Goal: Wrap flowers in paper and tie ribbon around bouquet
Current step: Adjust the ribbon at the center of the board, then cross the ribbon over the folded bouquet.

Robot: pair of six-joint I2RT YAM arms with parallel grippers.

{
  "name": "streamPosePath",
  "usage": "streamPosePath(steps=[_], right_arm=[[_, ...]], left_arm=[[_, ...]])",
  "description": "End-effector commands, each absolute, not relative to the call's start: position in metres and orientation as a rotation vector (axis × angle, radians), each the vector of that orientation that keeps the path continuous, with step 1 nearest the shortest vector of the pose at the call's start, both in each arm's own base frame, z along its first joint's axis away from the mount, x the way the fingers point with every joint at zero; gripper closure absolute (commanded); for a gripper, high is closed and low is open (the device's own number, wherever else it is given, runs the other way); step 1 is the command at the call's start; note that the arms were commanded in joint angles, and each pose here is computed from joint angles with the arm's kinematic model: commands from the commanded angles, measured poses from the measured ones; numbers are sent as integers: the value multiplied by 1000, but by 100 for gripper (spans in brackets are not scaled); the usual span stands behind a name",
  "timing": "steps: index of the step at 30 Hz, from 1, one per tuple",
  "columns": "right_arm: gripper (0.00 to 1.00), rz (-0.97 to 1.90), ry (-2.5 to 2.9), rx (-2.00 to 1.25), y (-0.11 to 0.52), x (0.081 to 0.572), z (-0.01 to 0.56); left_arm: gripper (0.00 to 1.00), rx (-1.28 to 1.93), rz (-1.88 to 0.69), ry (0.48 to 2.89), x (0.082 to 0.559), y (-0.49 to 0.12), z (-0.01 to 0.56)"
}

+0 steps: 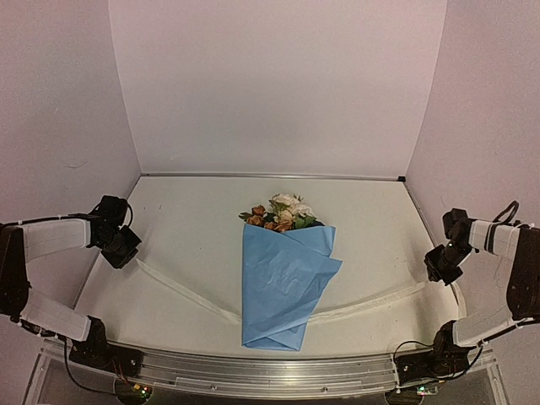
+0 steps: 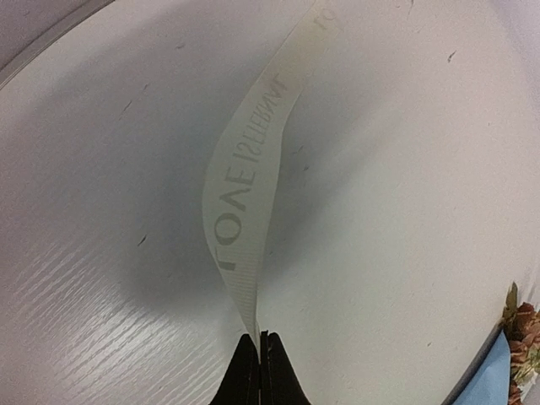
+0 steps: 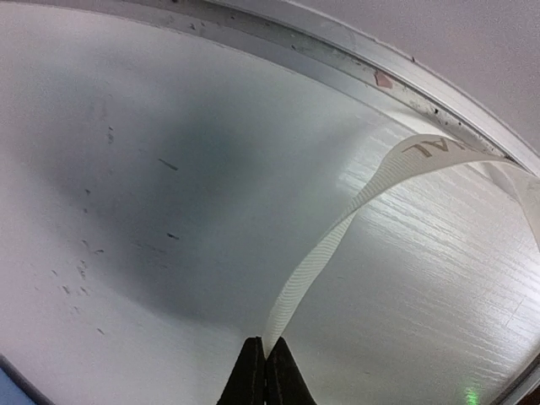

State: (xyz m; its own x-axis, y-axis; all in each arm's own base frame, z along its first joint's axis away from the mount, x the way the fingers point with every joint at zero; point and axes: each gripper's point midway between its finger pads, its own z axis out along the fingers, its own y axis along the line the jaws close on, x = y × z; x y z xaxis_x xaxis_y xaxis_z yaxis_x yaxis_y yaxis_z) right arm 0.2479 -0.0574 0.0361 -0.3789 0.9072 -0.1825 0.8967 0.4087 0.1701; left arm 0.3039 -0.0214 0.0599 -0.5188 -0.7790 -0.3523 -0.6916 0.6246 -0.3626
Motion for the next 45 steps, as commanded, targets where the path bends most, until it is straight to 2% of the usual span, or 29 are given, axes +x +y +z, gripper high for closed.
streamPosePath(steps=[1, 14, 21, 27, 31, 35, 39, 45], right_arm=[[100, -24, 2398, 1558, -73, 267, 53], [100, -19, 2319, 1601, -90, 316, 70], [100, 103, 2334, 1519, -70, 309, 90], [100, 132, 2438, 1231, -25, 291, 116], [100, 162, 2523, 1010, 16, 285, 123], [100, 219, 2597, 892, 46, 292, 123], [100, 267, 2642, 821, 67, 304, 125], [100, 295, 2684, 819, 76, 307, 124]], left_arm=[[100, -1116, -239, 2291, 348, -13, 78], [100, -1053, -243, 2312, 418, -16, 79], [100, -890, -380, 2285, 418, -34, 105], [100, -542, -583, 2144, 401, -81, 170], [100, -161, -732, 1972, 389, -157, 239], [100, 385, -871, 1797, 349, -277, 293], [100, 857, -992, 1751, 295, -393, 276], [100, 1402, -978, 1612, 210, -507, 231]])
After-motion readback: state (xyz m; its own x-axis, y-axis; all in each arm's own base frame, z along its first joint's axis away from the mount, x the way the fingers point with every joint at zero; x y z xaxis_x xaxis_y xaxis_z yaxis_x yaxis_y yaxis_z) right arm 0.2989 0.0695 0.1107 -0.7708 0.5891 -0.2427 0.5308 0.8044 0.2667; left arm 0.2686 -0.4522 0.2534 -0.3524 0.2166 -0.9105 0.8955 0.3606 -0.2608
